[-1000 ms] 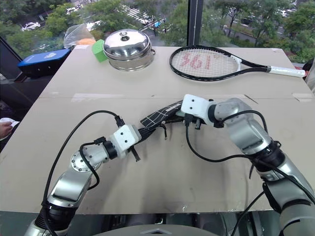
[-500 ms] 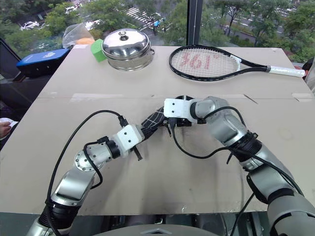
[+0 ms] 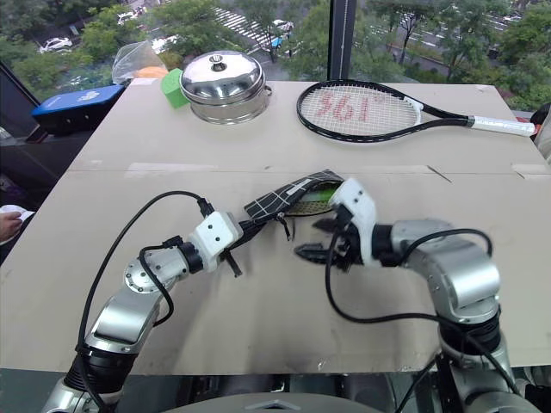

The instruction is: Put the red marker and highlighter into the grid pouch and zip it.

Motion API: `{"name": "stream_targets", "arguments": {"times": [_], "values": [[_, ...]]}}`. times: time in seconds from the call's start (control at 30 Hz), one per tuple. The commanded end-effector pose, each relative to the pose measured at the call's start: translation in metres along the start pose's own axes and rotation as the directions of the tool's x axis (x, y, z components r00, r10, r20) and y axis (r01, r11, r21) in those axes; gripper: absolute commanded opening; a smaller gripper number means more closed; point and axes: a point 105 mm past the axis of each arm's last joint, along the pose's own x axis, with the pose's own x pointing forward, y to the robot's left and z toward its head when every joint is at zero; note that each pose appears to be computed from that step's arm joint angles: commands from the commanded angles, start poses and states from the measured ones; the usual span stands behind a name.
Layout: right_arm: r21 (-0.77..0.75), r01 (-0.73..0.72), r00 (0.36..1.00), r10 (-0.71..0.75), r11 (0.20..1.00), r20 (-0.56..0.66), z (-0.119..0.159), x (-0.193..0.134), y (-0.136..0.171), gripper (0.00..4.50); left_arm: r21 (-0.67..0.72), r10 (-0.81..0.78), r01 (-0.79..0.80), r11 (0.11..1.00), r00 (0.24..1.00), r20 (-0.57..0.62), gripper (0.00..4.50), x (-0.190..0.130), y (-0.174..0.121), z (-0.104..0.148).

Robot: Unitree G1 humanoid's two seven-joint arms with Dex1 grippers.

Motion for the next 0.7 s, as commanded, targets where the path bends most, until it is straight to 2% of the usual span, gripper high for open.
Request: {"name": "stream_targets", "arguments": {"times": [0.03, 0.2, 0.5, 0.6, 0.67, 0.7], "values": [[0.036, 0.042, 0.998, -0.043, 0.998, 0.038, 0.000, 0.017, 0.003, 3.33, -0.001, 0.007, -0.007, 1.000, 0.999, 0.048, 0.00, -0.002, 0.001, 0.011], [0.094, 0.072, 0.993, -0.081, 0.993, 0.087, 0.005, 0.038, -0.005, 3.33, -0.003, 0.002, -0.002, 1.000, 0.999, 0.050, 0.00, -0.002, 0.001, 0.014], [0.074, 0.083, 0.988, -0.092, 0.994, 0.124, 0.020, 0.055, -0.012, 3.33, 0.015, -0.013, 0.013, 1.000, 0.999, 0.050, 0.00, -0.003, 0.000, 0.019], [0.080, 0.090, 0.986, -0.100, 0.993, 0.130, 0.022, 0.058, -0.015, 2.57, 0.023, -0.016, 0.015, 1.000, 0.999, 0.049, 0.00, -0.004, -0.001, 0.020], [0.086, 0.098, 0.985, -0.109, 0.991, 0.133, 0.021, 0.060, -0.017, 1.66, 0.031, -0.015, 0.014, 0.999, 0.999, 0.044, 0.00, -0.005, -0.002, 0.019], [0.090, 0.105, 0.984, -0.117, 0.990, 0.135, 0.021, 0.060, -0.018, 1.05, 0.033, -0.014, 0.012, 0.999, 0.999, 0.042, 0.00, -0.005, -0.002, 0.019]]}}
